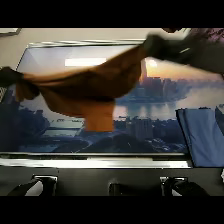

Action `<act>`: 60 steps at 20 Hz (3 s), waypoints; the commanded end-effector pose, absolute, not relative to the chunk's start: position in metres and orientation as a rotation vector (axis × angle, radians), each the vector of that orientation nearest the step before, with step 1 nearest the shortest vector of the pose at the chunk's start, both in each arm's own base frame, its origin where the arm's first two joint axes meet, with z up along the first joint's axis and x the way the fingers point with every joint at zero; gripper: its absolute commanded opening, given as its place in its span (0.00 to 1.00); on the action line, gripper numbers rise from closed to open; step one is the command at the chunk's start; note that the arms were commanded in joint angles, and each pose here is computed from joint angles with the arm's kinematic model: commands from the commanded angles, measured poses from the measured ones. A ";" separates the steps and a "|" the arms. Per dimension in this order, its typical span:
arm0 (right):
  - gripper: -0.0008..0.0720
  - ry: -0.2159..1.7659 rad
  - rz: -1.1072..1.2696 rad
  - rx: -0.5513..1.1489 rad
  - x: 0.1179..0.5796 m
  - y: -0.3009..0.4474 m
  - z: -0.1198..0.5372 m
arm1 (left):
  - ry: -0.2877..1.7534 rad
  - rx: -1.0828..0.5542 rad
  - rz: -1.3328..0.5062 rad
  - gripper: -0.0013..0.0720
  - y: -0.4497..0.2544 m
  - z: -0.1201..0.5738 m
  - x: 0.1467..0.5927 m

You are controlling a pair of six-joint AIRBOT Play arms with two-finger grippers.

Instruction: Fold the clothes and pants, and hang the long-sleeved shirts on hangers.

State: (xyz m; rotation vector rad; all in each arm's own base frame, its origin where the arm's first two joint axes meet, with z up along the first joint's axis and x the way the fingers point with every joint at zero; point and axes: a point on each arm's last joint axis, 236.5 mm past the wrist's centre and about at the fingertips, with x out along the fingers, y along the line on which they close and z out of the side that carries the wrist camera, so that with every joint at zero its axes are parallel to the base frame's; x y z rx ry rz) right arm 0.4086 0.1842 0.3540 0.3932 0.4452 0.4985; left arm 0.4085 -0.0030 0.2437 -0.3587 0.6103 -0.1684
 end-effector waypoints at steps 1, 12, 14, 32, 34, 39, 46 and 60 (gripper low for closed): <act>0.04 0.195 0.412 0.295 0.323 0.125 0.466 | 0.441 -0.248 -0.199 0.04 -0.024 0.334 0.333; 0.04 0.152 0.235 0.370 0.284 0.073 0.482 | 0.389 -0.255 0.007 0.04 -0.008 0.354 0.226; 0.04 0.277 0.235 0.380 0.336 0.092 0.444 | 0.519 -0.281 -0.052 0.04 -0.015 0.316 0.256; 0.12 1.182 0.250 0.739 0.566 0.243 -0.031 | 1.153 -0.794 0.113 0.05 0.021 -0.087 0.452; 0.35 1.228 0.267 0.718 0.553 0.237 -0.022 | 1.164 -0.802 0.093 0.24 0.023 -0.073 0.452; 0.49 1.312 0.448 0.371 0.491 0.165 0.048 | 1.085 -0.752 0.036 0.87 0.076 0.015 0.436; 0.50 1.445 0.447 0.510 0.381 0.136 0.026 | 1.037 -0.857 0.177 0.86 0.099 0.018 0.356; 0.53 1.553 0.363 0.632 0.228 0.287 -0.097 | 1.144 -0.897 0.164 0.86 0.068 -0.019 0.330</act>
